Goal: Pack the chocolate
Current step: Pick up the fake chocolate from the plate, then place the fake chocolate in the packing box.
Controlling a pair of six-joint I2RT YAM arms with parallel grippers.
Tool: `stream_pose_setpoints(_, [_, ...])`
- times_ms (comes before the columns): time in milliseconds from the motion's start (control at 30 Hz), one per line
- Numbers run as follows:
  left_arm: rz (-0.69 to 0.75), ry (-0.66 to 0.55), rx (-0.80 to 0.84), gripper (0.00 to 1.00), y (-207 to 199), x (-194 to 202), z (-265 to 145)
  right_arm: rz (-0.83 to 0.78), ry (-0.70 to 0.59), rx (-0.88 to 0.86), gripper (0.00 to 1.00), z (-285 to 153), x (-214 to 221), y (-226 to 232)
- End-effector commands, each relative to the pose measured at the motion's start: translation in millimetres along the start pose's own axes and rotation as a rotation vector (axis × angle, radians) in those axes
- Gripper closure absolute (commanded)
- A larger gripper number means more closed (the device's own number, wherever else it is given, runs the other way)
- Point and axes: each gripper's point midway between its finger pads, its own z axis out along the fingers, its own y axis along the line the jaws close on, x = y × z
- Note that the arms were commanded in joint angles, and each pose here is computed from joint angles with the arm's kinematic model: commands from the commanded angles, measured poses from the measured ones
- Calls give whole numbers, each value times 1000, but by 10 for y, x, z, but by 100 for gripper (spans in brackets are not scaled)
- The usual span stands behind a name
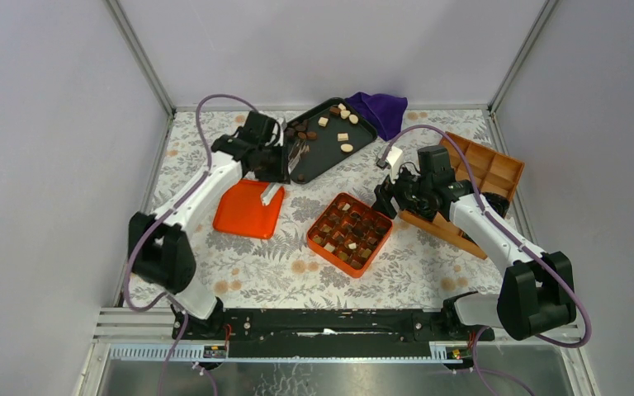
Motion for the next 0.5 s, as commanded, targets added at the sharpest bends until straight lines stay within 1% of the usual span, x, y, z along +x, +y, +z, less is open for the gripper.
stream_pose_setpoints(0, [-36, -84, 249, 100, -437, 148, -388, -37, -59, -22, 21, -76, -181, 35])
stream_pose_setpoints(267, [-14, -133, 468, 100, -1044, 969, -916, -43, -53, -33, 21, -64, -157, 46])
stream_pose_setpoints(367, [-18, -139, 524, 100, -1220, 1262, -1051, -41, -47, -33, 21, -55, -137, 43])
stream_pose_setpoints(467, [-24, -111, 560, 100, -1332, 1580, -1105, -41, -42, -26, 21, -49, -123, 23])
